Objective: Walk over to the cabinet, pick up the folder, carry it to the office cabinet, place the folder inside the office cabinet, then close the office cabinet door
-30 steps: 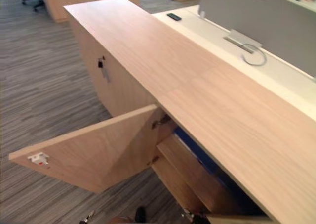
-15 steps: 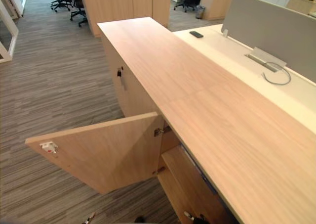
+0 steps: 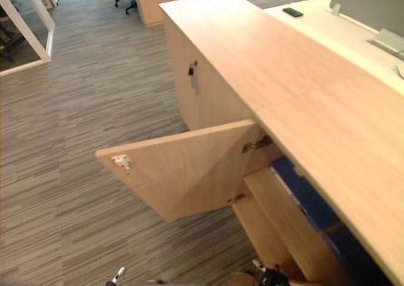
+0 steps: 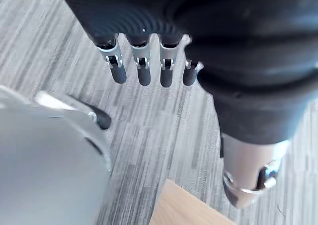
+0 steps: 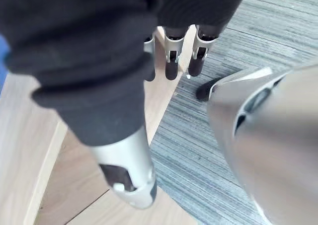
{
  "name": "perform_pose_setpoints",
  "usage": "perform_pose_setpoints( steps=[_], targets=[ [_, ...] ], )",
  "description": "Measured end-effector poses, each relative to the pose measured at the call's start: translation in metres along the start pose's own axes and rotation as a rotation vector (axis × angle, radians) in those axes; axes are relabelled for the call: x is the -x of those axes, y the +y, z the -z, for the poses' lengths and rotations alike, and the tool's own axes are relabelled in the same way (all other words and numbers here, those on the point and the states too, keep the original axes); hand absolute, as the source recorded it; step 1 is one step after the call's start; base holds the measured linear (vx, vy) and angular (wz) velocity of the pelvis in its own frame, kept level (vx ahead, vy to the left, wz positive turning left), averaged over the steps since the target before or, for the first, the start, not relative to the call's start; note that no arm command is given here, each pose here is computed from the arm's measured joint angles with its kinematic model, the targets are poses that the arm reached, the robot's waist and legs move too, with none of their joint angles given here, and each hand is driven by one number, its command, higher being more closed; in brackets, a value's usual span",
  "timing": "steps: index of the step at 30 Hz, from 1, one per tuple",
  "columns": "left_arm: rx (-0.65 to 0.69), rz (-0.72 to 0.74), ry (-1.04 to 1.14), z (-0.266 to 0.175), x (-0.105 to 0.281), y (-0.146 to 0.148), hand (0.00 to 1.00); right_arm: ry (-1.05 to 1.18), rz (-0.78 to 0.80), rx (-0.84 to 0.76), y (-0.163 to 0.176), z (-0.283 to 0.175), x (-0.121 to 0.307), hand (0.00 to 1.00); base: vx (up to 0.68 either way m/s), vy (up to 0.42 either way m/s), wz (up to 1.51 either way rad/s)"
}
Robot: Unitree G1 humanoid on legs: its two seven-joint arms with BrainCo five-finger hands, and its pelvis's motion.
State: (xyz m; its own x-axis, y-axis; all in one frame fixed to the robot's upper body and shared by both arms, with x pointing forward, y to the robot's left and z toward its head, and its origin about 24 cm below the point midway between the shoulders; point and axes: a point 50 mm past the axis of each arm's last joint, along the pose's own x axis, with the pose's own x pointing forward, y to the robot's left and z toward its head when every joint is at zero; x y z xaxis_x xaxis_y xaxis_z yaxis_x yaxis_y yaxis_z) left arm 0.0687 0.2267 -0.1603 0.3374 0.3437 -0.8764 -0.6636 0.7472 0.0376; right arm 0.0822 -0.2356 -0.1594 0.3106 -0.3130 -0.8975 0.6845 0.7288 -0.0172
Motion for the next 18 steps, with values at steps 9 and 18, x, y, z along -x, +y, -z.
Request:
perform_pose_setpoints(
  steps=[9,18],
  targets=[
    [-0.364,0.117,-0.223,-0.078,-0.009,-0.027,0.00,0.043,0.025,-0.024,-0.010,0.013,0.002,0.00,-0.13,0.148,-0.23],
    [-0.648,0.092,-0.565,-0.192,0.007,-0.049,0.00,0.120,0.060,-0.054,-0.025,0.031,0.004,0.00,0.01,-0.026,-0.17]
  ],
)
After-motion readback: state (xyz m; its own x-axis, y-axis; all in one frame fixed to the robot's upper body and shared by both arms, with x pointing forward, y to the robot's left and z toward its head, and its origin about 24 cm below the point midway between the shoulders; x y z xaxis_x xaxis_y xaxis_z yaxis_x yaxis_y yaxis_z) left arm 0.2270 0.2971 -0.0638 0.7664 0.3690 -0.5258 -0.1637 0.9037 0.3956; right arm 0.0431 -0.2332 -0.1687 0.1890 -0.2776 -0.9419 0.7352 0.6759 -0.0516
